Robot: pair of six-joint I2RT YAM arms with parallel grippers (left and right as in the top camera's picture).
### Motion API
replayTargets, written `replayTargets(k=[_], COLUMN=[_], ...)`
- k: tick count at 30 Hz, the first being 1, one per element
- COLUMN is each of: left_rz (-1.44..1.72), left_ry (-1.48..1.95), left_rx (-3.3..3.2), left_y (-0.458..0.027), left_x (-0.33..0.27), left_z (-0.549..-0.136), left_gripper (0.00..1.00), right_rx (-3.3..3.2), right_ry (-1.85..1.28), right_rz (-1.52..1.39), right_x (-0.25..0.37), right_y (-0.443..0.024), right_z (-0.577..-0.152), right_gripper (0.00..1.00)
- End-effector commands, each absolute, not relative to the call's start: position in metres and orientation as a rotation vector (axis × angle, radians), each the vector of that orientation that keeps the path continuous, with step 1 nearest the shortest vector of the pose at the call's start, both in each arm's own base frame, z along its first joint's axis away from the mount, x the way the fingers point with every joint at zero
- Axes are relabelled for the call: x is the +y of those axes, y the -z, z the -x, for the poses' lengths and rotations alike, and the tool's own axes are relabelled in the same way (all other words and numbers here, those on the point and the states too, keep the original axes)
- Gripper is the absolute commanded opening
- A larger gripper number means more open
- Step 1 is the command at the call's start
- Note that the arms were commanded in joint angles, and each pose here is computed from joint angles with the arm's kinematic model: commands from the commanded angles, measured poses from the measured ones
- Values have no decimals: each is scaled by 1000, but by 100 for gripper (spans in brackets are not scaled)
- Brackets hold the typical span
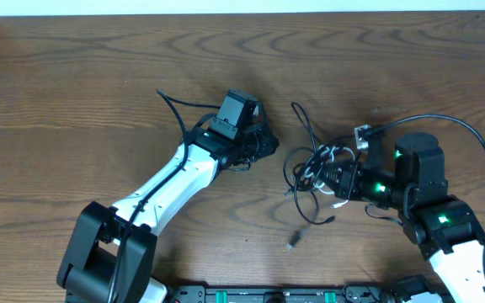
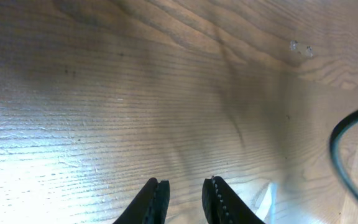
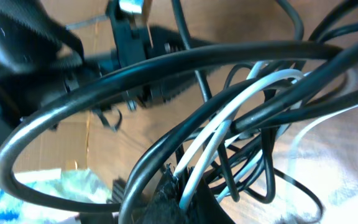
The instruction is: Untangle cables
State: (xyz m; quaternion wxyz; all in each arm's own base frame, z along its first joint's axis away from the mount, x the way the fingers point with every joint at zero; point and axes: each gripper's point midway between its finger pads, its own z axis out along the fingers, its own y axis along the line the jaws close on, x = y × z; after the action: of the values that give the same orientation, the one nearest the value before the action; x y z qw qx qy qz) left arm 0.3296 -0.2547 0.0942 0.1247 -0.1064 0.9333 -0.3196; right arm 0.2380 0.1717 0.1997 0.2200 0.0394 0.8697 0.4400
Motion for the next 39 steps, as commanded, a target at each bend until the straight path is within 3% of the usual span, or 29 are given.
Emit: replayTargets(k=[1,6,10,18,24,26,29,39], left_rz=[319,353,367,358,356,344,317,291], left_ry=[893,808,782,835,846,888,924,950], left_rx=[2714,2732,2772,2831,2836,2847,2859,2879], left_y=[-91,-84,-79,-77,-77,-79,-81,-81], left_x=[-251,-240,-236,-241,-242,-246,-250,-252], left_z=[-333,-332,-325,-311,-310,-307,-303,-297], left_gripper=[25,34,40,45,47,55,62,64], right_rx=[2402,2597,2771,2850,2909,2910,2896,2852], right_ry=[-1116,-839,-774,-784,-986,-965,-933,-827], right_rz=[-261,-417,-375,-338,-294,-296,-287,-290], right_x=[166,153,158,165,183,182,179,171], right_y=[-193,-128,-109,-121,-135,-134,-132,-129], right_z=[-266,-290,-291,-295,-273,-274,-278,-292], right_gripper=[1,1,2,2,11,16,1,1])
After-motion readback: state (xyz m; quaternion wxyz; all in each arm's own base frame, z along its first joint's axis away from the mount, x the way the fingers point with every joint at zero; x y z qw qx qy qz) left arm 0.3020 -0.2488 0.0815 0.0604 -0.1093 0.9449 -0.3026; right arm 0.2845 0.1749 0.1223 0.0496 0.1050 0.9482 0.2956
